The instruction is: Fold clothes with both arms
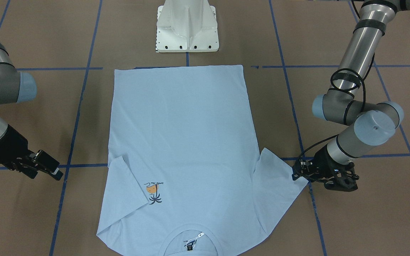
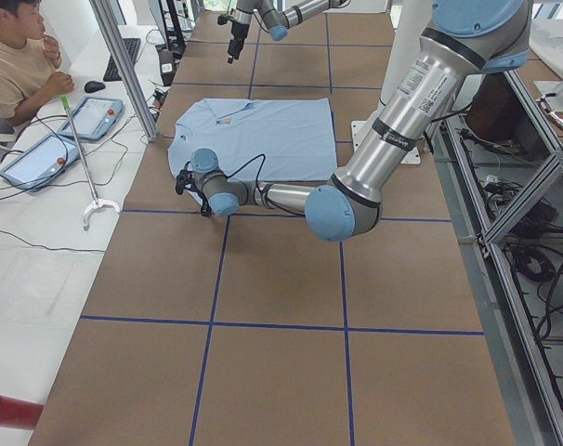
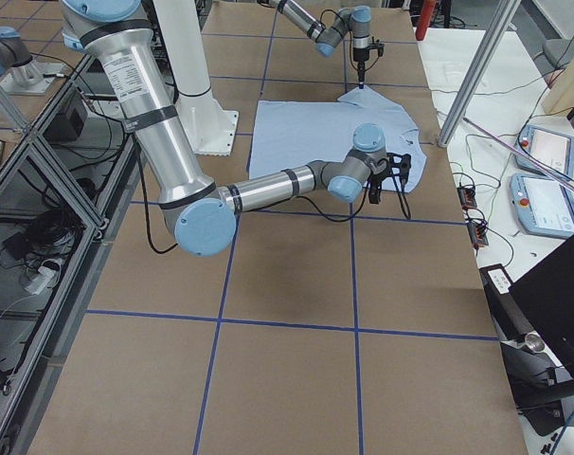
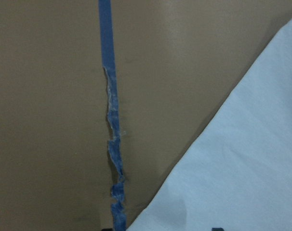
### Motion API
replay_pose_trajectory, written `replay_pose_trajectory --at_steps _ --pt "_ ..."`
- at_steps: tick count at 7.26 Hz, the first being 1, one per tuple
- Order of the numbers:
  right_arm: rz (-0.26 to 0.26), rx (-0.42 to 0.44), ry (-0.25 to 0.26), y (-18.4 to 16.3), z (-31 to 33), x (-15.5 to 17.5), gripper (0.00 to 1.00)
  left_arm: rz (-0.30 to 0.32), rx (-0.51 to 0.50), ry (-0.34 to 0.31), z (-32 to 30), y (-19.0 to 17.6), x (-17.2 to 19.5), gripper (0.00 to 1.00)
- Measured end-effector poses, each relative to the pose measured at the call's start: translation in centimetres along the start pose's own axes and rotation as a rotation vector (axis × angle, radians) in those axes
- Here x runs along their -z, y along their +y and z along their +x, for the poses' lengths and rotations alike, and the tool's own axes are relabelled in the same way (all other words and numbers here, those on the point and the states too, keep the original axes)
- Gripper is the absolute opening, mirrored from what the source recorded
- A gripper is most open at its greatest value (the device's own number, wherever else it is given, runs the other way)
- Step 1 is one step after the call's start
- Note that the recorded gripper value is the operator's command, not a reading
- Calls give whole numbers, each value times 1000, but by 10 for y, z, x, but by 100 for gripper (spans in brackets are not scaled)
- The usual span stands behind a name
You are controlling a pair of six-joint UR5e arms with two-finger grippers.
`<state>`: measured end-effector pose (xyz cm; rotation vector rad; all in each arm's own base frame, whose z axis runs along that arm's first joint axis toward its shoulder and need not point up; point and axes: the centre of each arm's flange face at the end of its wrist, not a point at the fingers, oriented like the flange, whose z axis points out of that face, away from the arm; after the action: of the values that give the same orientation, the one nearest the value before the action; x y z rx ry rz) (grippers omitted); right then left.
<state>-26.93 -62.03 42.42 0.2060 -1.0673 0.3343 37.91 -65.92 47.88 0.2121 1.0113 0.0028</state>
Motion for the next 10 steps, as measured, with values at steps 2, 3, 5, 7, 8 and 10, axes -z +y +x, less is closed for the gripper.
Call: replay_pose_trajectory --at_steps 2,3,5,7,8,10 --pt "9 -1 5 0 2 0 100 0 0 0 -1 0 -1 0" --pt "16 -1 9 -1 3 -1 100 3 -2 3 1 -1 0 0" --pt "36 -1 21 -1 4 -3 100 8 -9 15 13 -5 2 0" --pt "49 2 30 0 4 -7 100 24 -11 37 33 -14 10 0" --pt "51 2 31 1 4 -7 100 40 -5 61 56 -23 18 0" --pt "51 1 33 1 6 -7 100 51 32 122 128 -30 22 0"
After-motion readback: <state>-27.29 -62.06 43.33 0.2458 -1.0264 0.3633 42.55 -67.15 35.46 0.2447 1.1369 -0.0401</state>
